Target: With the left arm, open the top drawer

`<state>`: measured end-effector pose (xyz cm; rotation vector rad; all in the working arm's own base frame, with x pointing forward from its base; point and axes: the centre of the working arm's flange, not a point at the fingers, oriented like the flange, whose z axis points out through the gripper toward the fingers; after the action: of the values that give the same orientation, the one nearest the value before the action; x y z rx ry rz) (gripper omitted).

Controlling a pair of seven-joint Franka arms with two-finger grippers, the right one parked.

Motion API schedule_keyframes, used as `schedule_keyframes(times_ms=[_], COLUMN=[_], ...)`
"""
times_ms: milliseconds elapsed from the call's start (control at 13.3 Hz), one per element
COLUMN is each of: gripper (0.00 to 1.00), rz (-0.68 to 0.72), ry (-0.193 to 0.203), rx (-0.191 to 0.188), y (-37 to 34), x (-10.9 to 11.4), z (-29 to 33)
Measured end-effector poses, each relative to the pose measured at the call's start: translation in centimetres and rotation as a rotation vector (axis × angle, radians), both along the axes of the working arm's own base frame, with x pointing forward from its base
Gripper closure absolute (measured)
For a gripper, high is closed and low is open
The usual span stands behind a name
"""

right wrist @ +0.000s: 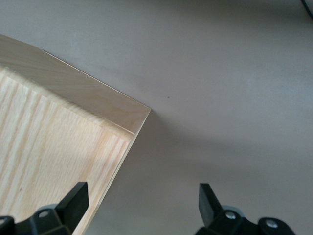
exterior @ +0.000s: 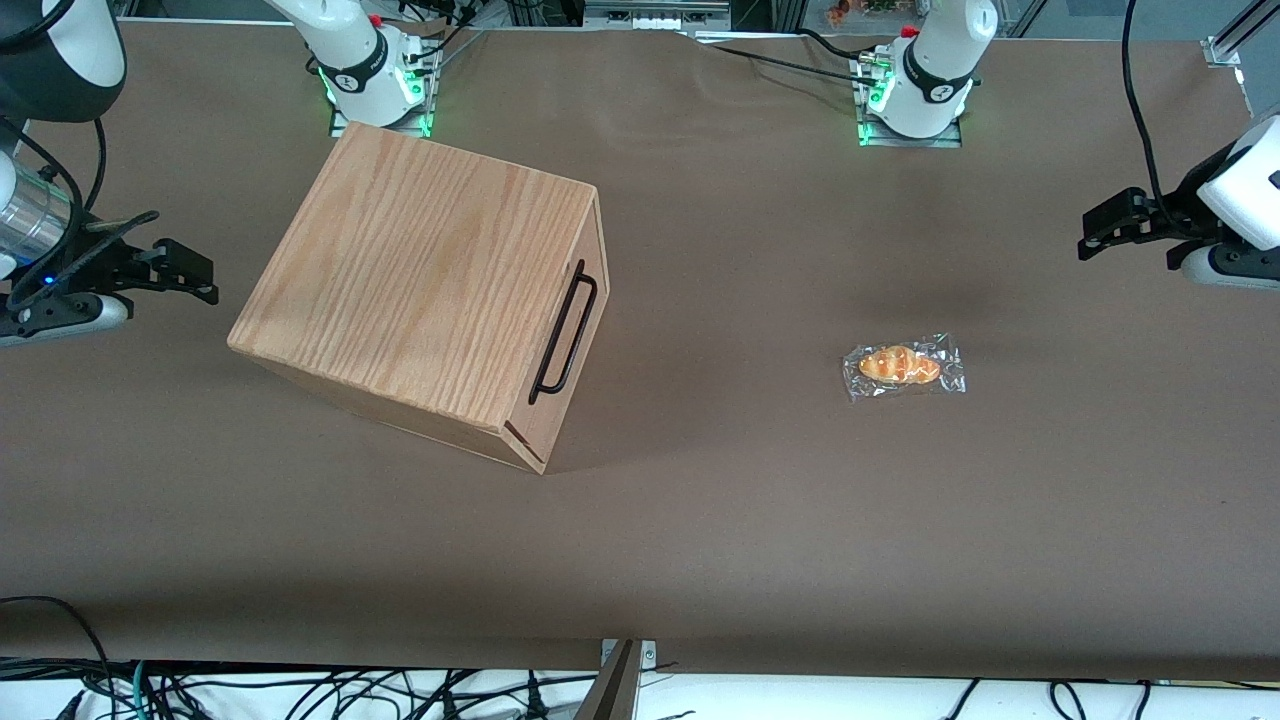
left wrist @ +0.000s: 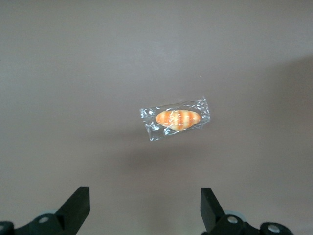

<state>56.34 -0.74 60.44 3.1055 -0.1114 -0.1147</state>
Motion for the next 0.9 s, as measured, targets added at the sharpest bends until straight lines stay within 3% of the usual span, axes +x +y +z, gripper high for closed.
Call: schedule_keyframes(times_ms=[450, 675, 750, 900], gripper=[0.0, 0.0, 0.0, 0.0], rz=[0.007, 0.012, 0.014, 0.019], ry=[0.011, 0.085, 0.107, 0.152], rx=[-0.01, -0.031, -0.058, -0.169], y=[0.3, 0.5, 0.2, -1.2], x=[0.2, 1.8, 2.4, 3.5], z=[-0.5, -4.7, -6.1, -8.9])
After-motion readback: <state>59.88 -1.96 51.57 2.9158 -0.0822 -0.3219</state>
